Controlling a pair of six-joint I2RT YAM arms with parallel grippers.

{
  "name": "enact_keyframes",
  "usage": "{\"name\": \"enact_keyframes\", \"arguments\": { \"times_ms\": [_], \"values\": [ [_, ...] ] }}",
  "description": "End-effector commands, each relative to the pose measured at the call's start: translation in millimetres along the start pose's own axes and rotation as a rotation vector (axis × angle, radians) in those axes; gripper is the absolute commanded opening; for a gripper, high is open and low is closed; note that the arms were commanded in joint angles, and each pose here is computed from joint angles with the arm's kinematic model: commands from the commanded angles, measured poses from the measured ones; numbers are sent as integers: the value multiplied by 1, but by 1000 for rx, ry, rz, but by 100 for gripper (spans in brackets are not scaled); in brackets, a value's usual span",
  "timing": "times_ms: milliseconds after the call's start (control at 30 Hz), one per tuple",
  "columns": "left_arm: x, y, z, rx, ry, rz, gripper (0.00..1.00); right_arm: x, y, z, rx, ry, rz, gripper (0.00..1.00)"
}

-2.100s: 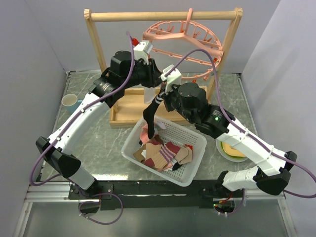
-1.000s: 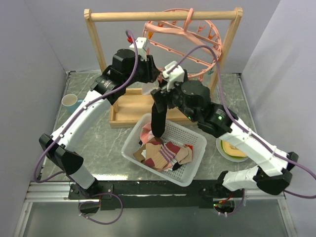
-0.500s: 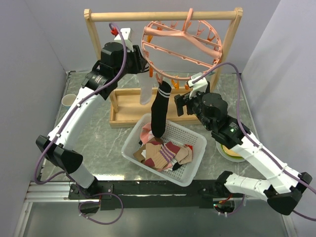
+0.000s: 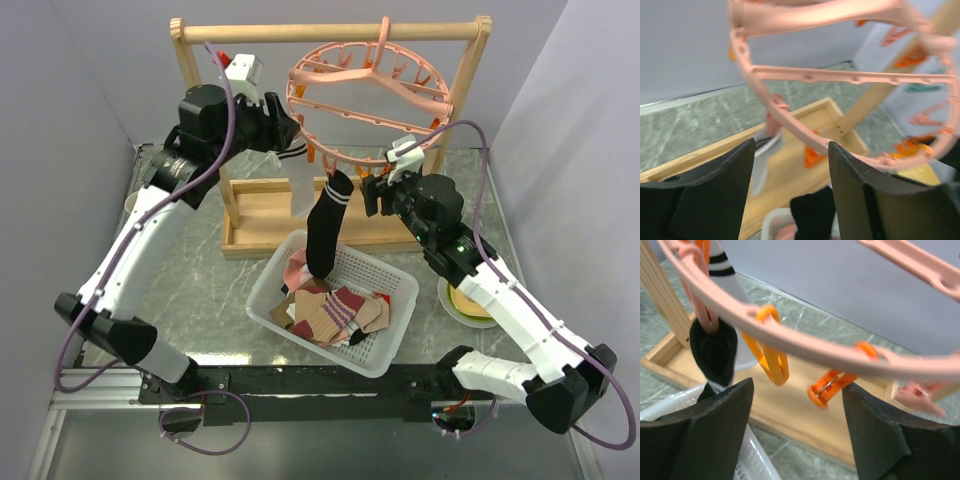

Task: Clip the socks to the hanger
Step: Clamp the sock onto the hanger, then adjust the hanger on the clothesline.

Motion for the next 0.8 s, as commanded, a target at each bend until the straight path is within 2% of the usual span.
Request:
{"name": "enact_keyframes", "arguments": {
  "times_ms": [0, 33, 167, 233, 267, 433, 767],
  "values": [
    [20, -29, 38, -206, -29, -51, 66, 32, -9, -13, -5, -120, 38, 74],
    [20, -31, 40, -216, -25, -49, 67, 33, -8, -15, 2, -120, 42, 73],
    [18, -40, 50, -310, 7, -53, 68, 42, -4, -21, 53, -129, 49, 52],
    [20, -43, 53, -332, 12, -50, 67, 43, 1, -25, 79, -129, 53, 45],
    [19, -44, 54, -342, 16, -48, 67, 47, 2, -25, 84, -137, 55, 38],
    [19, -46, 59, -364, 22, -46, 66, 57, 21, -36, 127, -120, 96, 28],
    [12, -47, 64, -397, 53, -19, 63, 82, 64, -50, 224, -136, 134, 24]
  ]
}}
Point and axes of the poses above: each gripper's point midway between its finger pads, its own z axis back along the fingers, its own y axis along the line the jaws close on, x = y × z, the point moved 9 cm from there along z, back along the fingers, and after that the axes turned 12 degrees about z, right-handed, at the moved point
